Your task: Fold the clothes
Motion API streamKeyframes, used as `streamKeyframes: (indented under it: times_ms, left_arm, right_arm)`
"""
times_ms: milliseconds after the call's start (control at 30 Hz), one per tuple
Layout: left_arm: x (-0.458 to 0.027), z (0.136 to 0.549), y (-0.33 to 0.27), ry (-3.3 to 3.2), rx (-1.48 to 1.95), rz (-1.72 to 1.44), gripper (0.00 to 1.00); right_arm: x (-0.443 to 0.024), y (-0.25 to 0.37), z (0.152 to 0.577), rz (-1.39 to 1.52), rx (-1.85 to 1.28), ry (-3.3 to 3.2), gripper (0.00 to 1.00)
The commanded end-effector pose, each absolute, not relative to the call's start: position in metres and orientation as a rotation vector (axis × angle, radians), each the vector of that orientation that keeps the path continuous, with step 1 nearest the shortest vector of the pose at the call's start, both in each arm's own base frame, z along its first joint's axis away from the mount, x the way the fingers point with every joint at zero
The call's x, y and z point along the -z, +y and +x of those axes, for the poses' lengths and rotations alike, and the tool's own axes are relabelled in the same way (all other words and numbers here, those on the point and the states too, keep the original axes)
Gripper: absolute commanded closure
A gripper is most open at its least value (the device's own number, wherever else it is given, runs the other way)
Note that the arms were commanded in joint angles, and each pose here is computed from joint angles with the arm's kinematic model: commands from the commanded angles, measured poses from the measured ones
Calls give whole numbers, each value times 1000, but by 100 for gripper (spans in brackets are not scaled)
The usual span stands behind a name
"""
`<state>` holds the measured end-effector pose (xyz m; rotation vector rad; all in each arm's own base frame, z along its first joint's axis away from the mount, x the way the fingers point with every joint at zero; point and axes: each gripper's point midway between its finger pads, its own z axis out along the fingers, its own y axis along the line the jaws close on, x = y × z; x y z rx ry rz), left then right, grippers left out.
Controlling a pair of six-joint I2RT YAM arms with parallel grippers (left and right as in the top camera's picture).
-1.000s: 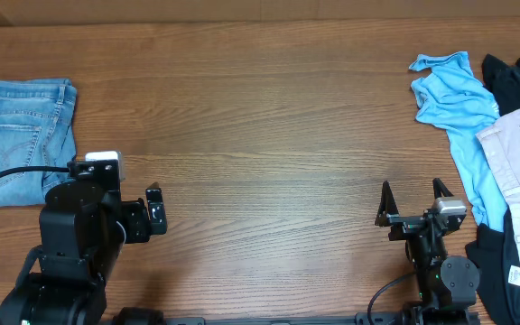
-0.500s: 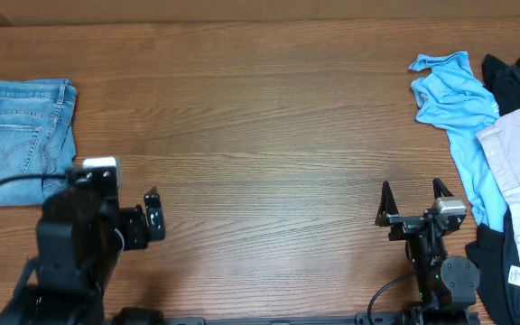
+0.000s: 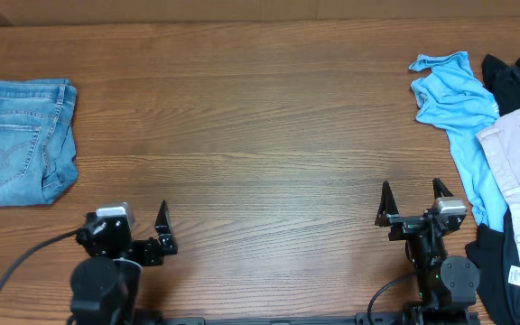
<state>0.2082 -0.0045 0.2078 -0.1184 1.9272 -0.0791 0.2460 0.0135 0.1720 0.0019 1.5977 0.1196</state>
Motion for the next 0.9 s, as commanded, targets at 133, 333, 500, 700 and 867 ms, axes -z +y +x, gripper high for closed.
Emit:
streamKeyframes:
  times_ms: [133,333,500,700,867]
  left_arm:
    - [-184,229,-16,1731,164,-75,0]
    - [-180,242,-26,1598,153,59,0]
    - [-166,244,-30,1593,62,191,0]
    - [-156,246,-10,1644,-43,118,0]
    - [-156,246,-10,1643,-45,122,0]
  right_arm:
    - [-170,15,246,-9,-124,1592,0]
    - [-170,15,246,-9,-124,1592,0]
    - [-170,15,246,-9,-124,1592,0]
    - [-170,15,246,-9,-124,1592,0]
    - [-170,15,246,-9,-124,1592,0]
